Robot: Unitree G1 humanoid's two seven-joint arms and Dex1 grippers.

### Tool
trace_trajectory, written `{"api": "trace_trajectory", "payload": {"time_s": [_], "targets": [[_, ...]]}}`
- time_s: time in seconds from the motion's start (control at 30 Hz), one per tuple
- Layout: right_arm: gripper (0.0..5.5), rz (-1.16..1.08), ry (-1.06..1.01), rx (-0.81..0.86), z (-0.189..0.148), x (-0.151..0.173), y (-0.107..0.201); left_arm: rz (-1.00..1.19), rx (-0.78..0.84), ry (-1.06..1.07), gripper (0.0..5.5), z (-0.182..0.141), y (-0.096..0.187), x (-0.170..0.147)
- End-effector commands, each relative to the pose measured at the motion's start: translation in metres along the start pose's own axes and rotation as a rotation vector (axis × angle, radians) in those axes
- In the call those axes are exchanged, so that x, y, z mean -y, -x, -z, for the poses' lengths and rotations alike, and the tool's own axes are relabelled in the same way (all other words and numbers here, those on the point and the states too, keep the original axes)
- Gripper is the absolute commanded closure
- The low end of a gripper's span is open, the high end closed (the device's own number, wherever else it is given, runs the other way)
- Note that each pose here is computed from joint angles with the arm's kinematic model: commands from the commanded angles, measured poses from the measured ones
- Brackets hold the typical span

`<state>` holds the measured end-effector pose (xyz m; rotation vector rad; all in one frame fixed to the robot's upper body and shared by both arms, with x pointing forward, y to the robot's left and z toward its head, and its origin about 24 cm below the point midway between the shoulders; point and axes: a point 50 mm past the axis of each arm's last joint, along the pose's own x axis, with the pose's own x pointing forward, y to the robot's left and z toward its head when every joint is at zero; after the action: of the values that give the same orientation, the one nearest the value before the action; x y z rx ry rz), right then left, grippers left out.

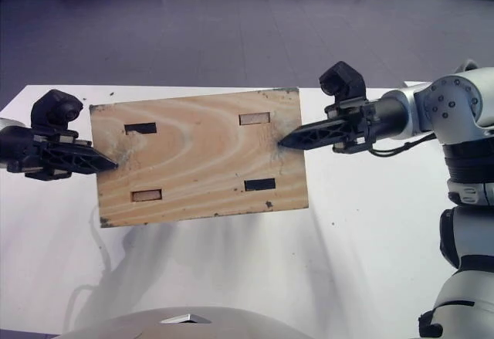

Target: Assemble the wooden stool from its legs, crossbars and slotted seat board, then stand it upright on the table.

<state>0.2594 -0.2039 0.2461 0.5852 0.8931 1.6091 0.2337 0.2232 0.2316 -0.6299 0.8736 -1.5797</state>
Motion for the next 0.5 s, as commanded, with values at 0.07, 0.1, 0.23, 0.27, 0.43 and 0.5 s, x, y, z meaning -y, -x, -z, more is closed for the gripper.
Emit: {"api": "trace_trajectory", "payload": {"time_s": [0.07,0.1,0.23,0.27,0.43,0.5], "targets": [[4.16,-0.435,-0.196,-0.057,0.000,-0.056,-0.010,0.487,0.057,0.195,4.14,-0.020,0.001,0.054],[4.16,-0.416,-0.250,-0.034,0.007,-0.044,-0.008,0.464,0.082,0.249,4.14,-0.013,0.003,0.043],[3.50,-0.205,-0.399,0.086,0.026,0.016,-0.001,0.166,0.107,0.318,3.77,0.011,0.001,-0.013],[3.33,-0.123,-0.426,0.122,0.033,0.029,0.004,0.067,0.101,0.311,3.66,0.016,-0.001,-0.026],[2.30,0.075,-0.427,0.253,0.053,0.051,0.024,-0.062,0.168,0.264,2.74,0.020,0.004,-0.039],[1.99,0.129,-0.390,0.315,0.056,0.050,0.034,-0.100,0.200,0.233,2.48,0.016,0.009,-0.037]]}}
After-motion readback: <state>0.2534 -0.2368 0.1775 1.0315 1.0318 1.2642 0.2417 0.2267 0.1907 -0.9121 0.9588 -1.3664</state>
